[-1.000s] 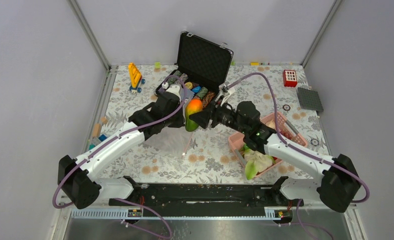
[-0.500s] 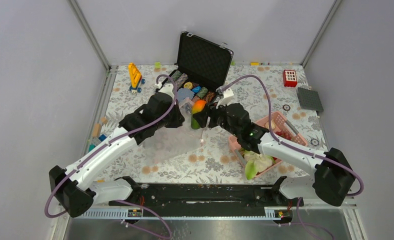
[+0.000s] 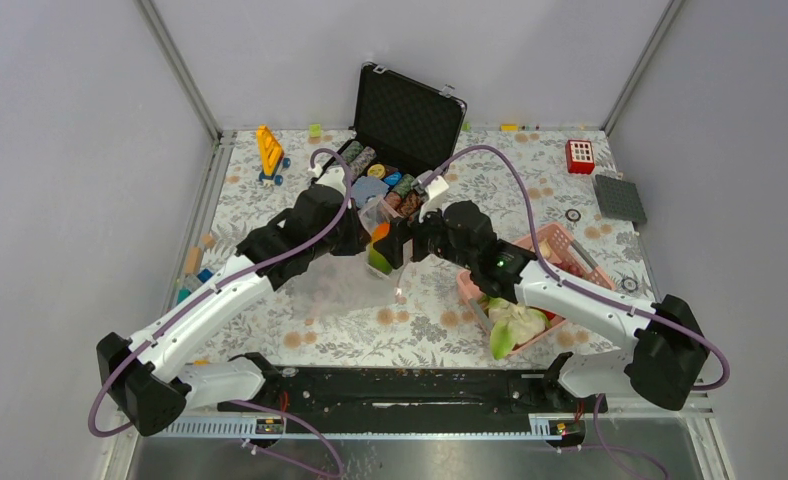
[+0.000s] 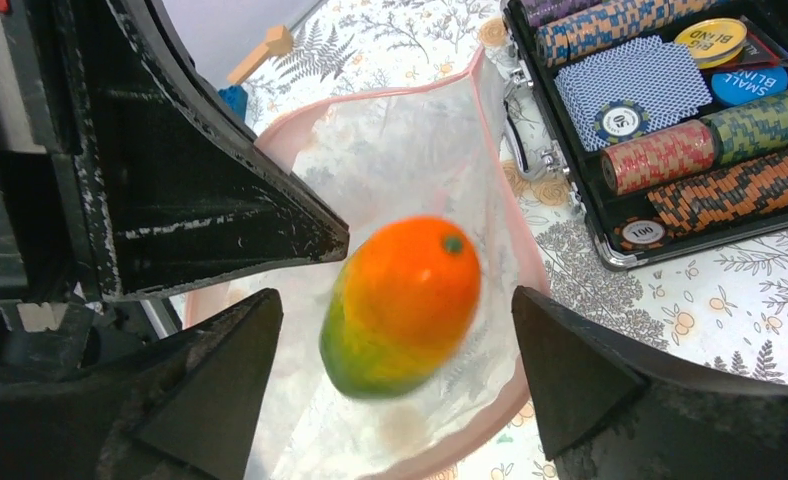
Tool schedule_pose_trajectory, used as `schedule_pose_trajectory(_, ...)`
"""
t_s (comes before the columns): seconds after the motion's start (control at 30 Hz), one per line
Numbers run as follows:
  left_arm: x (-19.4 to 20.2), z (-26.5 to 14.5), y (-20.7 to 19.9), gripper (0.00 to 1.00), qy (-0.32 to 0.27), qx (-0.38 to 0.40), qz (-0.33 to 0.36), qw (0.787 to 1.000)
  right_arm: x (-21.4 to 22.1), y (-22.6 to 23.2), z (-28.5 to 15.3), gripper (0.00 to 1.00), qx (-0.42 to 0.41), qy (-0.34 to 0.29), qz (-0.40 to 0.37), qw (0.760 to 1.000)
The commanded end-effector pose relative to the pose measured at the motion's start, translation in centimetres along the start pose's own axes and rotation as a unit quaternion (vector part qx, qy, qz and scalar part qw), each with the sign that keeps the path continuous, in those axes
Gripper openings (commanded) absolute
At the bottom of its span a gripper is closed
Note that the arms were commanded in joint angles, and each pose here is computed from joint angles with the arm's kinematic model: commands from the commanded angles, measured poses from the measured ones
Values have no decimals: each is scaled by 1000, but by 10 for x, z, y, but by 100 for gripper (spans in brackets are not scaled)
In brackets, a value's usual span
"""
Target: Place the food in the zip-top bag and seal the zipper
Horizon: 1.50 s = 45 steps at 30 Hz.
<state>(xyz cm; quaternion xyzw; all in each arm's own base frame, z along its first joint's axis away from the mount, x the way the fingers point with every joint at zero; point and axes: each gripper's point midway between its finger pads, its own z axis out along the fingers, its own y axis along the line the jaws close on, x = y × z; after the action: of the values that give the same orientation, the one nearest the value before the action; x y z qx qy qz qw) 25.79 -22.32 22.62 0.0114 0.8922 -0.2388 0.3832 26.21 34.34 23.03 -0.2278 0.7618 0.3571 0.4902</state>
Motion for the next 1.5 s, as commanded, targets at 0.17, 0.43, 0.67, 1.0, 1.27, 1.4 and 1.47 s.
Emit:
schedule_pose_trajectory(0.17,-22,-12,-16,0,-41,33,-12,999,-28,10,-17,100,-3,-27,-1,1000)
schedule_pose_trajectory(0.43,-22,-2,-15,0,-41,29,-6,999,-49,-30,-57,100,126,-70,48,988)
schedule_pose_trajectory(0.67,-20,10,-17,0,-35,31,1,999,-6,-108,-120,100,285,-4,165,944)
schedule_pose_trajectory(1.0,-15,19,-19,0,-22,37,5,999,78,-214,-218,100,527,89,216,817)
schedule_pose_trajectory(1.27,-13,25,-17,0,-14,33,8,999,116,-254,-236,100,587,163,237,757)
schedule_pose_trajectory(1.4,-12,27,-14,0,-12,27,8,1000,132,-263,-233,100,588,179,251,748)
schedule_pose_trajectory(1.47,-12,27,-13,0,-12,26,8,1000,139,-266,-233,100,590,183,257,743)
